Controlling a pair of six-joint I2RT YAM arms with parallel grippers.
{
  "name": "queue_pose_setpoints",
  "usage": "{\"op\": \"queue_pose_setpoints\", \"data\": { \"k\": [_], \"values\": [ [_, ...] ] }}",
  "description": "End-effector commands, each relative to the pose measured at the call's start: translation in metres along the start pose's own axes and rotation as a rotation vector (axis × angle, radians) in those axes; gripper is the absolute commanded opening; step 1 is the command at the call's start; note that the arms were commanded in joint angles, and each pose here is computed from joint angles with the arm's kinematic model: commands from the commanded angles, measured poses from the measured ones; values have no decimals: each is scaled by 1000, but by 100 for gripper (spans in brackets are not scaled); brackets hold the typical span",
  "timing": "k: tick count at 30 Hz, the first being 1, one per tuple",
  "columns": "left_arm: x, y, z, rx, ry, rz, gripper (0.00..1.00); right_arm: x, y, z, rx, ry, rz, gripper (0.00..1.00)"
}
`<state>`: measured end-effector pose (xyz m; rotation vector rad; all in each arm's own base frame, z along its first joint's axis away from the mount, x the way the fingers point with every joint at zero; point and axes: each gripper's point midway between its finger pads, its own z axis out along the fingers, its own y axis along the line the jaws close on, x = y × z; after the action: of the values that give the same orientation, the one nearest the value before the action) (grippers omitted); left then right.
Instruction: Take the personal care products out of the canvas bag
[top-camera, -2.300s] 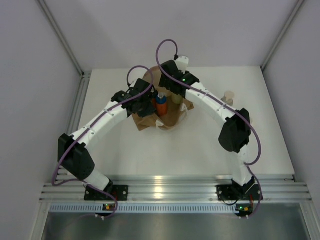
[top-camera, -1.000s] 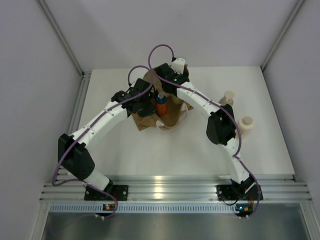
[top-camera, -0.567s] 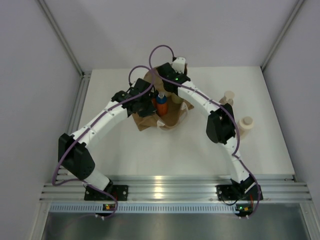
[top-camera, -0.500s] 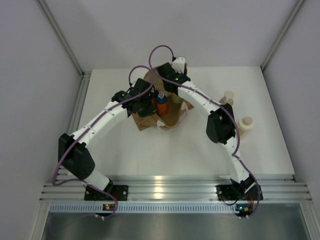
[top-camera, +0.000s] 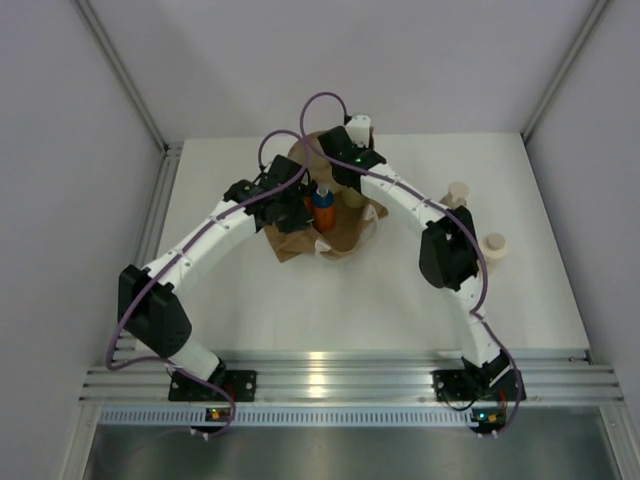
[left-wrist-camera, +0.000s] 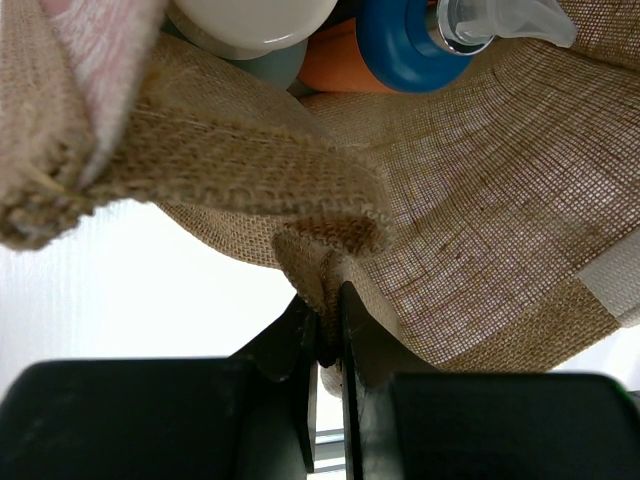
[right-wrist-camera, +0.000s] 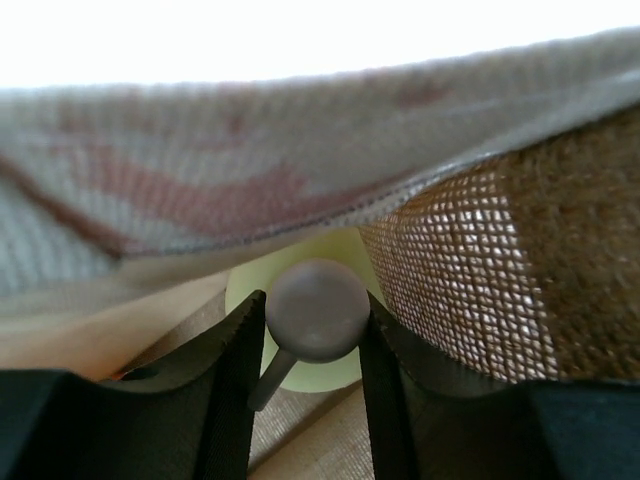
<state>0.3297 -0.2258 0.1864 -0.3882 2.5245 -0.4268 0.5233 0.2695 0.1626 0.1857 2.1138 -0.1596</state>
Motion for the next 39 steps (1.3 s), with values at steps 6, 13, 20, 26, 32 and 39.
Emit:
{"op": "queue_pose_setpoints", "data": {
  "k": [6, 13, 20, 26, 32, 39],
  "values": [
    [13, 8, 10, -35, 73, 23, 0, -88, -1, -54, -155, -169, 96, 0],
    [8, 8, 8, -29, 67, 25, 0, -81, 4, -58, -209, -177, 41, 0],
    [9, 8, 11, -27, 76, 24, 0, -79, 10, -69, -310, -213, 9, 0],
    [9, 9, 13, -32, 80, 19, 0, -99, 15, -91, -393, -259, -9, 0],
    [9, 9, 13, -34, 80, 19, 0, -109, 11, -104, -413, -283, -15, 0],
    [9, 10, 14, -38, 81, 17, 0, -129, 7, -127, -454, -328, -6, 0]
  ]
}}
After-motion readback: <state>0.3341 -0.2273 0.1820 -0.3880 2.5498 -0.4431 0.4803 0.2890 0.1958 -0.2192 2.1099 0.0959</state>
